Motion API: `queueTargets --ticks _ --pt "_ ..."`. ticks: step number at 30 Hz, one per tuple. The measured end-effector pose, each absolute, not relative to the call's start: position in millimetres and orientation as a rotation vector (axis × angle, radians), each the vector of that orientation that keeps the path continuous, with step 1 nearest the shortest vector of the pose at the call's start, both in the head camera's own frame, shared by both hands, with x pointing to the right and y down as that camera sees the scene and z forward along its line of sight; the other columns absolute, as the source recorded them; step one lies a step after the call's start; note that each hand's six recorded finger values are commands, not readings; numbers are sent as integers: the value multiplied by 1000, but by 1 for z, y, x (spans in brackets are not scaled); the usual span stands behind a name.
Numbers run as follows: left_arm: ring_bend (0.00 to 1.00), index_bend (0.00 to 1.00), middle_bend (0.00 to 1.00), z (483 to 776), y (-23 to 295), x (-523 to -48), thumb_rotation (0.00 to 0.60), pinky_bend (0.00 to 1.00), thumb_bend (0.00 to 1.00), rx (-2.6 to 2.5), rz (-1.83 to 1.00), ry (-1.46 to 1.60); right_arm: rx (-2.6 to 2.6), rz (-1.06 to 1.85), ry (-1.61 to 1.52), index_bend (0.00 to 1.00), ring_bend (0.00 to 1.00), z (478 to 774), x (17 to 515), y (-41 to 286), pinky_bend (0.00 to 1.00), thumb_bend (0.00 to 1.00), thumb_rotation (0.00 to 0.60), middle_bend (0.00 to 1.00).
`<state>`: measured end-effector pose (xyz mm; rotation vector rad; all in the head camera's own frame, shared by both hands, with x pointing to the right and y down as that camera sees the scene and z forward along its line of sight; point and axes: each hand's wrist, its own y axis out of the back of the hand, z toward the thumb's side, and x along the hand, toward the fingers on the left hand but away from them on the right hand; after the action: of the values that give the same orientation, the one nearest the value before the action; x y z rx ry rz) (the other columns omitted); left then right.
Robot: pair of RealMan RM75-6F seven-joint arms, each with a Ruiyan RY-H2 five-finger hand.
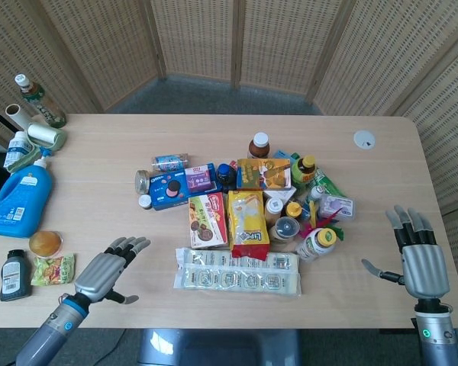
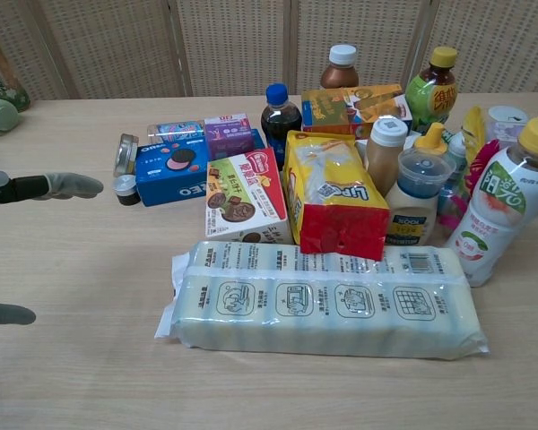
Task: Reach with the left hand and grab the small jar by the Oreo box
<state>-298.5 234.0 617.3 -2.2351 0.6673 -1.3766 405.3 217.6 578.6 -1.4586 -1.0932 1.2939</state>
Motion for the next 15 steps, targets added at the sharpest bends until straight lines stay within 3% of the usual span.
queueTargets --ticks 15 --pt "0 0 0 640 182 -321 600 0 0 -2116 -1461 780 -1462 1295 -1089 0 0 580 404 215 0 148 344 0"
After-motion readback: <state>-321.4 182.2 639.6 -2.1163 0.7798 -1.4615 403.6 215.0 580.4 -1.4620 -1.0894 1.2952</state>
